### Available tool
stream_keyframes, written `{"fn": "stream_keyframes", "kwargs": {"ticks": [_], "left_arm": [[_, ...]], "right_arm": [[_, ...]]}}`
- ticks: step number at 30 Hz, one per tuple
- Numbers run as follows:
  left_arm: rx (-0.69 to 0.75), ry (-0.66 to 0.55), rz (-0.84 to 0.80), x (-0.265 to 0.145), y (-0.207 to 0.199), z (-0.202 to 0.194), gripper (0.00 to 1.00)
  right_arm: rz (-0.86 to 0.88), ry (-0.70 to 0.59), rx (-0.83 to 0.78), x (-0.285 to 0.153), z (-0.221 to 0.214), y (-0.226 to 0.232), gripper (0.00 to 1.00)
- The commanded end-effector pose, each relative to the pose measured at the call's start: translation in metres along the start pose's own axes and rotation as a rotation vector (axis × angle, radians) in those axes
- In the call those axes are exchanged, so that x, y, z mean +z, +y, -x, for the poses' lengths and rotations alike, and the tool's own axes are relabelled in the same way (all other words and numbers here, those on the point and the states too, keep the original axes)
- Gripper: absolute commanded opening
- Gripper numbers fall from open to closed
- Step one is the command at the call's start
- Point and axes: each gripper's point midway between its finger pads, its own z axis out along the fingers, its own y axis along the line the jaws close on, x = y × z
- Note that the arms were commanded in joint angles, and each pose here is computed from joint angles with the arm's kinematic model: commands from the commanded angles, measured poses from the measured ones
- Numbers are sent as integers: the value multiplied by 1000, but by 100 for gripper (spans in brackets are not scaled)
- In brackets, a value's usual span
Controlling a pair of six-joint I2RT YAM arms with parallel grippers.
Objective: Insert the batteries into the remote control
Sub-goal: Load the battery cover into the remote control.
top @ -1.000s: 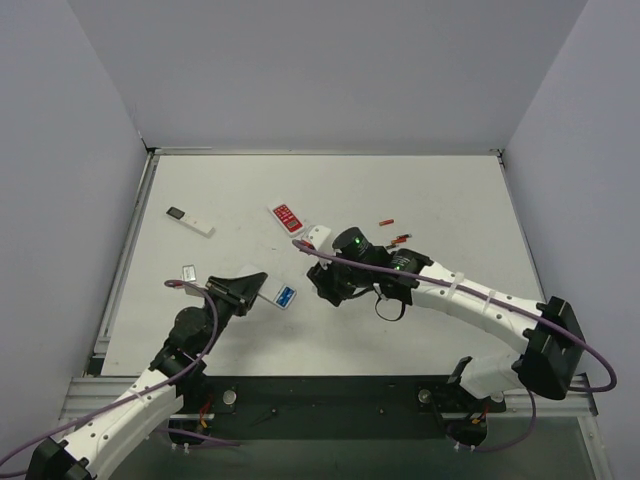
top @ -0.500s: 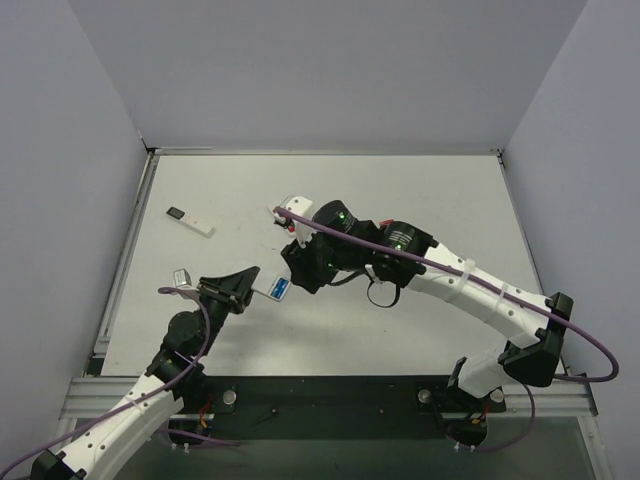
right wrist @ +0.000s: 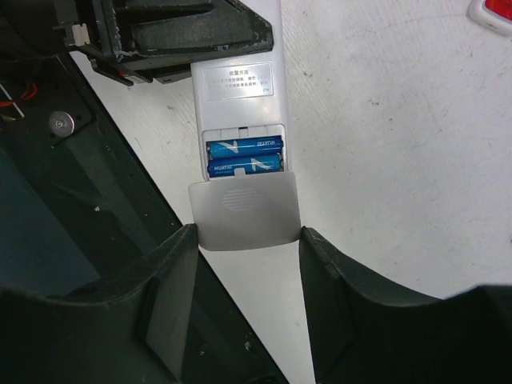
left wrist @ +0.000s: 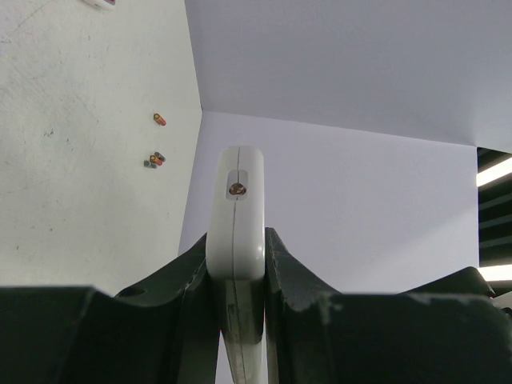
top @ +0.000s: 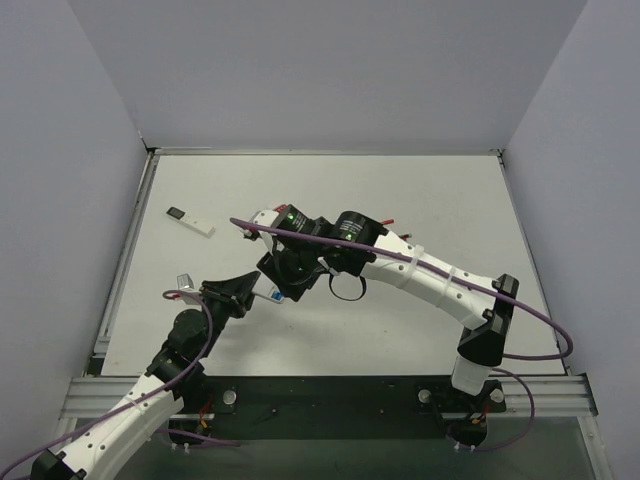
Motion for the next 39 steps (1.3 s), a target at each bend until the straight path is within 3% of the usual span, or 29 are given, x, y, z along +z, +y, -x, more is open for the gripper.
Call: {"fn": "stream_keyframes", "kwargs": {"ticks": [1, 15, 39], "left_arm": [[-22, -13, 34, 0, 20, 4, 0], [-65, -5, 7, 1, 12, 2, 0], [-99, 0, -49, 0, -2, 0, 0]], "right_arm": [[-29, 60, 0, -1, -7, -3, 4], [-22, 111, 19, 25, -8, -2, 8], [-7, 144, 71, 33, -13, -3, 16]]}}
